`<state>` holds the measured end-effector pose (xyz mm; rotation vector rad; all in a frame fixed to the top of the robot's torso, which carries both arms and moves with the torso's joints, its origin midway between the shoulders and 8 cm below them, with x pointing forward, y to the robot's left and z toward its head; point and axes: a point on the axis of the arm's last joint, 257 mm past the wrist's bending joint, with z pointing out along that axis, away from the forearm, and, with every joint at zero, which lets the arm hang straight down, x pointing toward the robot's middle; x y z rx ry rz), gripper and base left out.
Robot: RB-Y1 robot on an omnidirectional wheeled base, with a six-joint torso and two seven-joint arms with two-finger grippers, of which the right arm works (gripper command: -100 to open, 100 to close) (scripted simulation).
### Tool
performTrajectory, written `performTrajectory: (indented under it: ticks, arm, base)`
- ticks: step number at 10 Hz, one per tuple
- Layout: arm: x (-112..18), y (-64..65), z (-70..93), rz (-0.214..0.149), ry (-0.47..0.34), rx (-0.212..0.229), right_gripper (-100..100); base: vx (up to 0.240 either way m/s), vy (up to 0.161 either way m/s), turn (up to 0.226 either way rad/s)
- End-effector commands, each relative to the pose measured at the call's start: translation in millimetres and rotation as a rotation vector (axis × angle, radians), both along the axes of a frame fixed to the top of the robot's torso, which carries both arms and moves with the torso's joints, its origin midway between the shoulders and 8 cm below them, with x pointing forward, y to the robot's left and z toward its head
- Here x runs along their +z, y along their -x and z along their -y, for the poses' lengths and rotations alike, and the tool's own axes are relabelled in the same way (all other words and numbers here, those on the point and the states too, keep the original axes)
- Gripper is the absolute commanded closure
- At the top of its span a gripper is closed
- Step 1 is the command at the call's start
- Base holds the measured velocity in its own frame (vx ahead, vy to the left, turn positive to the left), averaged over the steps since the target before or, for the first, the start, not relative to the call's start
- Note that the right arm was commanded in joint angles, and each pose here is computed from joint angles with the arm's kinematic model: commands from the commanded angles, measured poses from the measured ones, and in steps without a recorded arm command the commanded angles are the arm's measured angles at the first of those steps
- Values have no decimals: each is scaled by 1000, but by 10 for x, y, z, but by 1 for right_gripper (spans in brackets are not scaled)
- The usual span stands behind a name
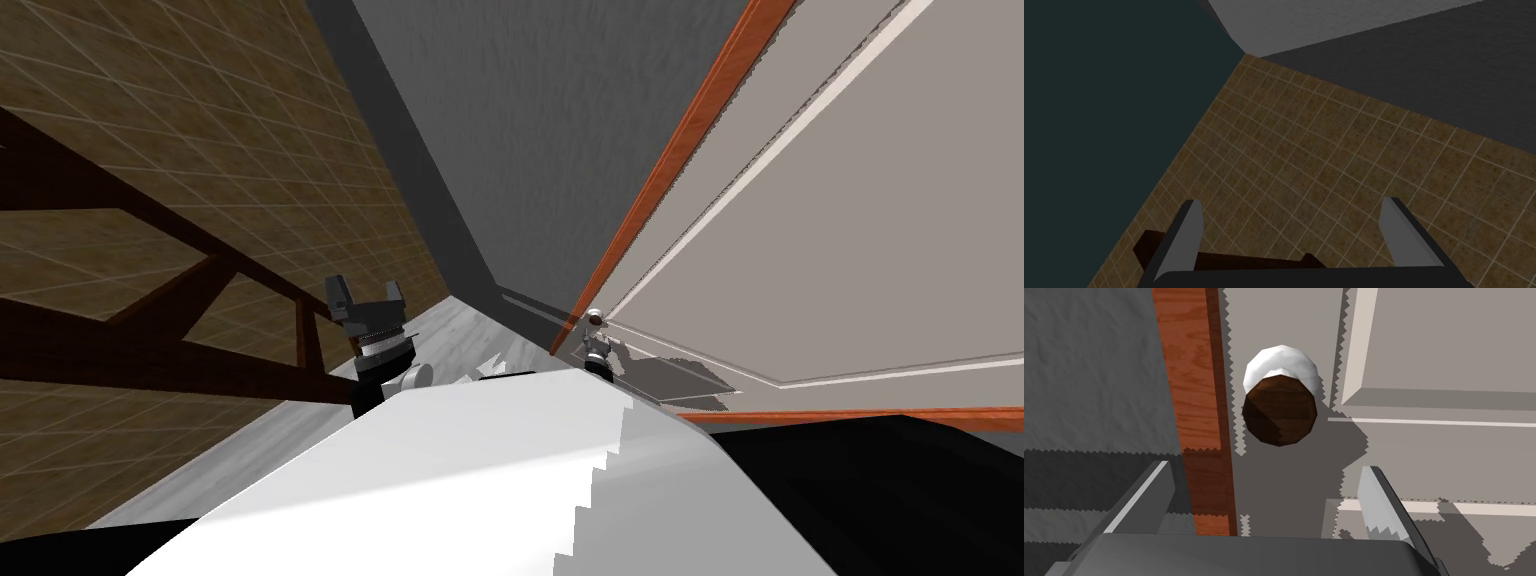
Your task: Pull the door open
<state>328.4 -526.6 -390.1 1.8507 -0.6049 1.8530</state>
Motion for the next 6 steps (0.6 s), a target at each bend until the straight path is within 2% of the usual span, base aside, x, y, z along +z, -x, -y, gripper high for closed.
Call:
performTrajectory:
  ticks: [1,4,6]
  arm:
    - [-2,10,32,1,-1,5,-100]
    - [-13,52,116,-2,-2,20,-100]
    - [-17,72,155,-3,-3,26,-100]
  base:
    - [187,-71,-31]
    - [177,-128,-47]
    - [184,-79,-34]
